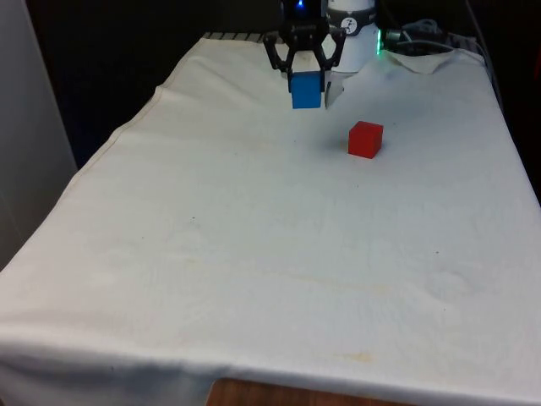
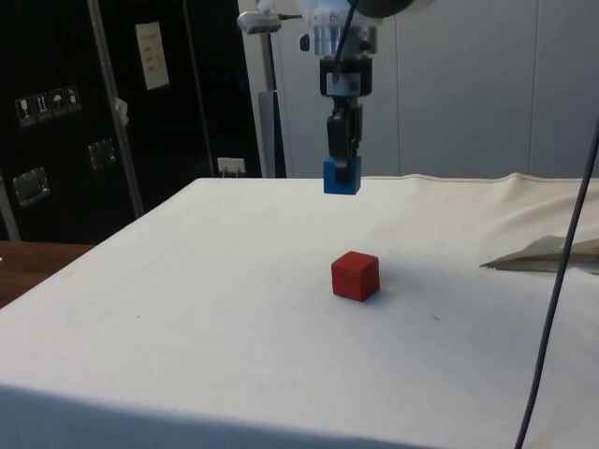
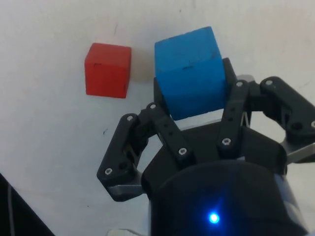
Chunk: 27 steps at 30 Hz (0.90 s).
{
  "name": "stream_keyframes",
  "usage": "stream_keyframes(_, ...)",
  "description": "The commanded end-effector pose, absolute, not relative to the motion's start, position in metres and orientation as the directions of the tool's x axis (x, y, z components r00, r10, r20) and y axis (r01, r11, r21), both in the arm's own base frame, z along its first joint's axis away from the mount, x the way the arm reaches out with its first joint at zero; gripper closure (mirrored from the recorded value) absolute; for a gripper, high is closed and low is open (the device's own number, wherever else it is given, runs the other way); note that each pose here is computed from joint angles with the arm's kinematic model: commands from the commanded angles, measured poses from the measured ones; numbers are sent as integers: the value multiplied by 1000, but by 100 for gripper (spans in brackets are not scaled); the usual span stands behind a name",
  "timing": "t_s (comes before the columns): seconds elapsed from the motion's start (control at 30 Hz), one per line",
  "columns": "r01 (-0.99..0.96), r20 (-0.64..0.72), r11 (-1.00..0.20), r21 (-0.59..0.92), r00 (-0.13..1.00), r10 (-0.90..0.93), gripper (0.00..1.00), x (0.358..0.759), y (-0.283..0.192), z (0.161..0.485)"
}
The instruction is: Stack the two cubes.
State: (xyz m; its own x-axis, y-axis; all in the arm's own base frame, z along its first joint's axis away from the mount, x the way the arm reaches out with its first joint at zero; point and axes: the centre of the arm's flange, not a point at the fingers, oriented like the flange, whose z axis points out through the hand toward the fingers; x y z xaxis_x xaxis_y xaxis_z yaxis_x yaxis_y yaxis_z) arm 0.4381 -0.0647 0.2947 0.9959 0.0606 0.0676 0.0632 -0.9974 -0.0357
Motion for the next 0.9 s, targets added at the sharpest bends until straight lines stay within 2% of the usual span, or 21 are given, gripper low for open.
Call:
stream_keyframes(0.0, 62, 65, -998, -23, 996, 60, 100, 435, -63, 296)
stream_keyframes(0.87, 83, 70, -996, -27, 994, 81, 100, 410, -12, 302)
